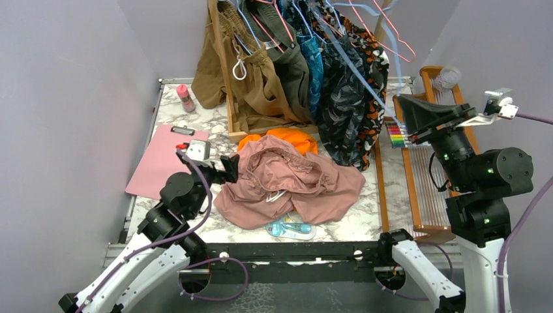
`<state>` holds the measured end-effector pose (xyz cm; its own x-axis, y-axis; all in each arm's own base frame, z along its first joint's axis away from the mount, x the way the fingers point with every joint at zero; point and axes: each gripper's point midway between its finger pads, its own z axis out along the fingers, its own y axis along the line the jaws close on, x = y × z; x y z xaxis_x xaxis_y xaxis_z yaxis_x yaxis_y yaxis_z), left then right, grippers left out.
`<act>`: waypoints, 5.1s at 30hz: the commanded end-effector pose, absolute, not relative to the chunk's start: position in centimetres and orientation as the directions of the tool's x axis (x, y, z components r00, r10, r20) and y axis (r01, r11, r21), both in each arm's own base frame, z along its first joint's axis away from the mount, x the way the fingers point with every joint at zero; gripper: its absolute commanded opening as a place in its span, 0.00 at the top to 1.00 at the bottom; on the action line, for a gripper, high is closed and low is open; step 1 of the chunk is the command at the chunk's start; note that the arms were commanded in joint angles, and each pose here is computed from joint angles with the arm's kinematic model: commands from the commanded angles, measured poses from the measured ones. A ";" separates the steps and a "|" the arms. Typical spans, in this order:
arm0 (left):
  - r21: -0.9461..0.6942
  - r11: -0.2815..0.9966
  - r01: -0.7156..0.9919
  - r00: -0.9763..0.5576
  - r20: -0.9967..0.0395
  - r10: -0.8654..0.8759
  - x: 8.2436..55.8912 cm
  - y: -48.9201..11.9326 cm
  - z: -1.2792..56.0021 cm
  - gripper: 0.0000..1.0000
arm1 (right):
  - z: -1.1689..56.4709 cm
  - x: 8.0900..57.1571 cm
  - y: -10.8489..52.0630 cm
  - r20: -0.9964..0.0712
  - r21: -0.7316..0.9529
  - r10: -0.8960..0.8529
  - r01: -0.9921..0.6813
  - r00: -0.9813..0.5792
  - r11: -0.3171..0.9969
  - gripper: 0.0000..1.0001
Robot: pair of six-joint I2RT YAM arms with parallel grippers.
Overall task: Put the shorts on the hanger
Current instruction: Pick up the hanger from the clothesline.
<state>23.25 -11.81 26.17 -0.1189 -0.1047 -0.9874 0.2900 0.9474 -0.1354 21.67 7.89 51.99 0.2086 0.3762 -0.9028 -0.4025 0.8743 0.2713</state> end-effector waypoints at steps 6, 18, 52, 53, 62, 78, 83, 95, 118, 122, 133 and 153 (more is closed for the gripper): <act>-0.197 0.942 0.273 0.149 -0.958 -0.244 20.6 -8.0 40.2 0.02 | 50.7 16.3 19.2 -0.961 0.040 0.265 -0.902 0.084 0.430 0.99; 0.047 0.739 0.672 0.272 -0.944 -0.187 15.5 -14.1 49.2 0.02 | 42.3 14.7 24.4 -0.991 0.061 0.127 -0.983 -0.039 0.176 0.99; 0.343 0.432 0.834 0.313 -0.939 0.141 15.6 -20.5 39.0 0.81 | 38.2 10.0 23.1 -0.990 0.131 0.055 -0.988 -0.127 0.080 0.99; 0.345 0.433 0.833 0.316 -0.938 0.140 15.6 -20.5 39.1 0.91 | 38.3 10.0 23.1 -0.990 0.131 0.053 -0.988 -0.127 0.085 0.99; 0.312 0.339 0.887 0.281 -0.950 0.139 15.3 -22.4 37.2 1.00 | 41.7 11.3 24.3 -0.994 0.105 0.022 -0.987 -0.103 0.122 0.14; 0.262 0.265 0.928 0.242 -0.965 0.106 16.1 -25.2 35.8 1.00 | 41.1 13.4 32.8 -0.946 0.301 -0.127 -0.954 -0.298 -0.008 0.17; 0.263 0.277 0.924 0.242 -0.964 0.107 16.5 -25.3 35.7 1.00 | 40.2 14.0 33.6 -0.913 0.383 -0.142 -0.924 -0.381 0.016 0.31; 0.266 0.279 0.923 0.243 -0.963 0.115 16.9 -25.6 35.7 1.00 | 40.6 14.8 34.8 -0.834 0.544 -0.087 -0.838 -0.546 0.046 0.51; 0.248 0.297 0.922 0.221 -0.968 0.120 17.5 -26.1 35.6 1.00 | 38.2 15.7 34.7 -0.830 0.550 -0.047 -0.829 -0.557 0.105 0.98; 0.244 0.293 0.924 0.218 -0.969 0.119 17.4 -26.1 35.5 1.00 | 38.5 15.6 34.4 -0.838 0.541 -0.021 -0.834 -0.546 0.105 0.91; 0.243 0.283 0.928 0.220 -0.969 0.111 17.2 -26.2 35.7 1.00 | 38.7 16.2 34.0 -0.841 0.540 0.041 -0.830 -0.540 0.139 0.49; 0.243 0.273 0.931 0.222 -0.969 0.107 16.9 -26.2 35.8 1.00 | 38.3 16.1 34.3 -0.833 0.553 0.052 -0.825 -0.551 0.115 0.75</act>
<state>17.45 -26.04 33.84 0.1848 0.1572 -0.9701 0.9320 0.2852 0.2237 16.31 34.05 37.76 -0.5646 0.0356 -0.8246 -0.8142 0.1398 0.5635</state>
